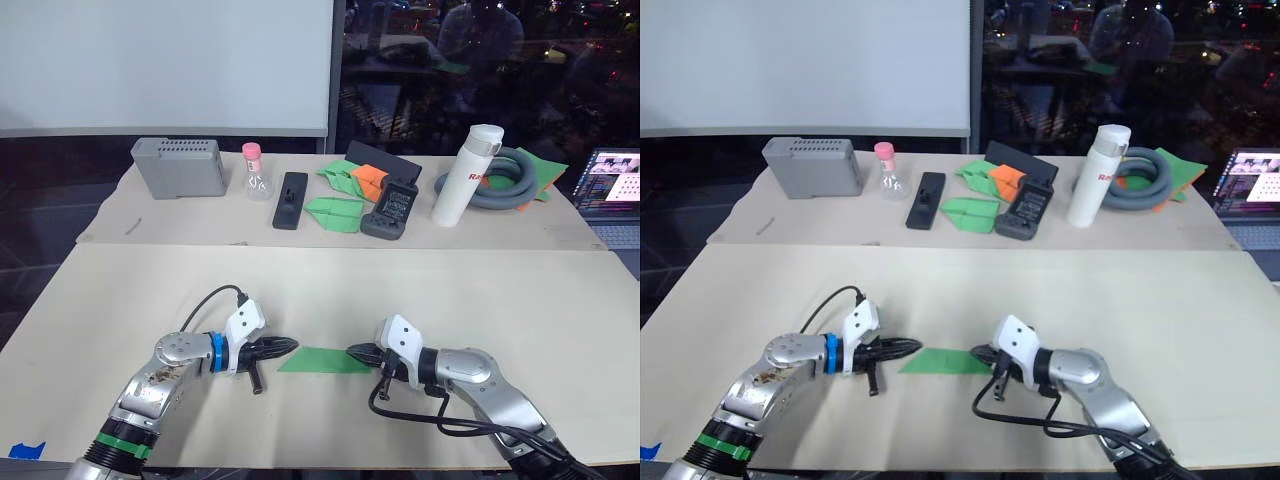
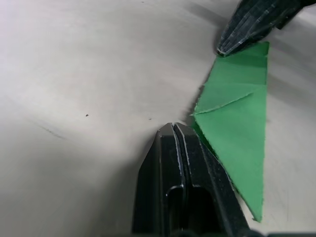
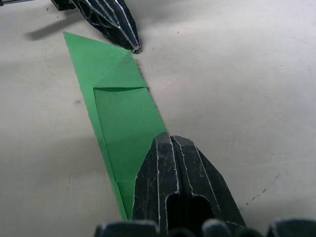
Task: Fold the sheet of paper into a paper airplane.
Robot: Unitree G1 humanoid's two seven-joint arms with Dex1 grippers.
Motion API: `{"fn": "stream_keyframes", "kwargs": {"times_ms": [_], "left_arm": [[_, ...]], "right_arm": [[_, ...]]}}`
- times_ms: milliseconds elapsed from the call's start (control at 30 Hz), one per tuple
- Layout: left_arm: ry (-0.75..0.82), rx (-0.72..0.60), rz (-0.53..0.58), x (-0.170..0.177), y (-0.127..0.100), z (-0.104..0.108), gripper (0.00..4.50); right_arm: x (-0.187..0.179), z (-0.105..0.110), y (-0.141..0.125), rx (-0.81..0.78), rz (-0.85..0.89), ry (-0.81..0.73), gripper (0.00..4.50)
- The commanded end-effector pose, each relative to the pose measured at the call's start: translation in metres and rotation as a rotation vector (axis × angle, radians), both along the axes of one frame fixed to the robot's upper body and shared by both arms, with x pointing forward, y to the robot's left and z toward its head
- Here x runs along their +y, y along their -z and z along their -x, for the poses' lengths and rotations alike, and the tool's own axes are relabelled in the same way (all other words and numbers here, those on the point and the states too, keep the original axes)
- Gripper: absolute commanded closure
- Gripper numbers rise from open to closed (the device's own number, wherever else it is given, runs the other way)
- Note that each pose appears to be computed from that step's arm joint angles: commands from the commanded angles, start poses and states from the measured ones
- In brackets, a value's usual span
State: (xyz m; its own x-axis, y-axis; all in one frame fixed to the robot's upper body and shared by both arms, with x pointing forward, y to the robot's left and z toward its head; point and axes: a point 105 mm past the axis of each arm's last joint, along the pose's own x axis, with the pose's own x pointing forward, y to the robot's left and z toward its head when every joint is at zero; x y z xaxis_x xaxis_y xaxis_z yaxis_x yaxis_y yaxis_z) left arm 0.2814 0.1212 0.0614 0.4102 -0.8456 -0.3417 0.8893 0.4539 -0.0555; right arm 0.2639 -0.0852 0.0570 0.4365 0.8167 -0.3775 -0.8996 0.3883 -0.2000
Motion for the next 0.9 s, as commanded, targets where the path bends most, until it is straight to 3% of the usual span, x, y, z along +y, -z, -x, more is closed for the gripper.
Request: {"fn": "stream_keyframes", "kwargs": {"times_ms": [33, 100, 300, 367, 567, 700, 900], "left_arm": [[0.024, -0.037, 0.102, -0.017, -0.022, -0.001, 4.50], [0.055, -0.041, 0.124, -0.026, -0.026, 0.001, 4.50], [0.129, -0.061, 0.028, -0.034, -0.010, 0.008, 4.50], [0.157, -0.056, -0.060, -0.031, 0.006, 0.012, 4.50], [0.194, -0.057, -0.199, -0.023, 0.033, 0.017, 4.50], [0.192, -0.039, -0.173, -0.026, 0.034, 0.019, 4.50], [0.187, -0.029, -0.175, -0.025, 0.035, 0.020, 4.50]], "right_arm": [[-0.002, 0.007, 0.021, 0.070, 0.052, -0.009, 4.48], [-0.002, 0.007, 0.022, 0.071, 0.054, -0.009, 4.48], [-0.002, 0.007, 0.022, 0.065, 0.056, -0.002, 4.48], [-0.004, 0.005, 0.019, 0.040, 0.065, 0.003, 4.48], [0.010, -0.003, -0.013, -0.065, -0.004, -0.047, 4.48], [0.029, -0.001, -0.026, -0.083, -0.053, -0.129, 4.48], [0.036, 0.008, -0.013, 0.015, -0.037, -0.205, 4.48]]}}
